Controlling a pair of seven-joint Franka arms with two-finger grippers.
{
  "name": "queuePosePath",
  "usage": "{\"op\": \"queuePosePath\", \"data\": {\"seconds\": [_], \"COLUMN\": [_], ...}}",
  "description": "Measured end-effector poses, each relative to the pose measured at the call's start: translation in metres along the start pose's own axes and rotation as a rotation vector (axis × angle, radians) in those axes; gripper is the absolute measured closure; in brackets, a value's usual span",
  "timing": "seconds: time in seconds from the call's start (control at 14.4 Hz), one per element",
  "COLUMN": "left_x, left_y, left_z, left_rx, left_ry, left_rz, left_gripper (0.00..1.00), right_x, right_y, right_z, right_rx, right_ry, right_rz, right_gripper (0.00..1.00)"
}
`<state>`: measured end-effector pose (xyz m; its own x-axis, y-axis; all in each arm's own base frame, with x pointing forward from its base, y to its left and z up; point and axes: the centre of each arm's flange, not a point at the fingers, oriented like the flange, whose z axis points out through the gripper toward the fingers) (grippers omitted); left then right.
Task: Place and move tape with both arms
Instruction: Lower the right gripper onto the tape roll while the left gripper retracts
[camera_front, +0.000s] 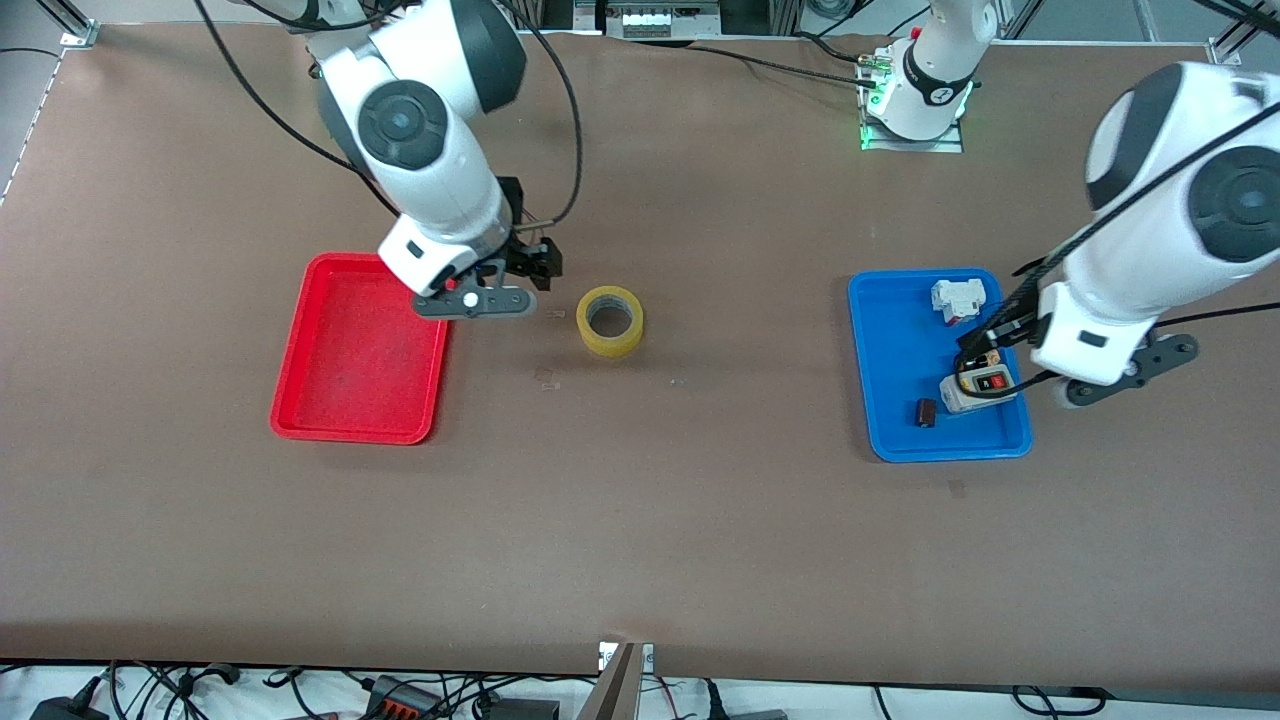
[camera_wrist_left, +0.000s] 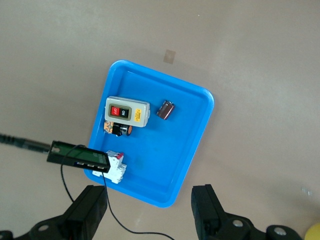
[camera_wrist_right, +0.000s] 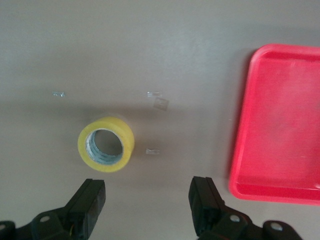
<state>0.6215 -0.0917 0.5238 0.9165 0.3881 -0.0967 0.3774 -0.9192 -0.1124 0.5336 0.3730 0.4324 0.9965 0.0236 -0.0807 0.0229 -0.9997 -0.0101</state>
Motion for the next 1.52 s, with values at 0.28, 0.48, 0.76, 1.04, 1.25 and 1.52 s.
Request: {"op": "queuePosePath", "data": {"seconds": [0.28,0.48,0.76,1.04,1.25,1.52], "left_x": [0.021,0.022,0.006,0.002,0.0,-0.01], "left_y": [-0.081,-0.119,-0.105,-0.099,-0.097,-0.076], "left_z": [-0.026,-0.041,-0.043,-0.045,-0.047,-0.043], "left_rx": [-0.098,-0.077,-0.056,-0.083,-0.103,-0.1], "left_ry": [-0.017,0.002,-0.001,-0.006,-0.005,-0.015], "left_rz": [0.055,0.103,0.183,0.194,0.209,0.254], "left_gripper": [0.0,0.0,0.0,0.0,0.0,0.0], "right_x": [-0.008,-0.019,-0.034,-0.032,-0.035,-0.032], "right_y": [-0.04,-0.052,-0.05,-0.057,-0.06,-0.058], "right_z": [0.08,0.135,0.174,0.201,0.223,0.236], "right_rx": [-0.017,-0.013,-0.008,0.021,0.004,-0.008], "right_ry": [-0.033,-0.03,-0.022,0.01,0.013,0.025], "right_rz": [0.005,-0.01,-0.022,-0.028,-0.052,-0.063], "right_gripper": [0.01,0.01,0.01,0.01,0.01,0.02]}}
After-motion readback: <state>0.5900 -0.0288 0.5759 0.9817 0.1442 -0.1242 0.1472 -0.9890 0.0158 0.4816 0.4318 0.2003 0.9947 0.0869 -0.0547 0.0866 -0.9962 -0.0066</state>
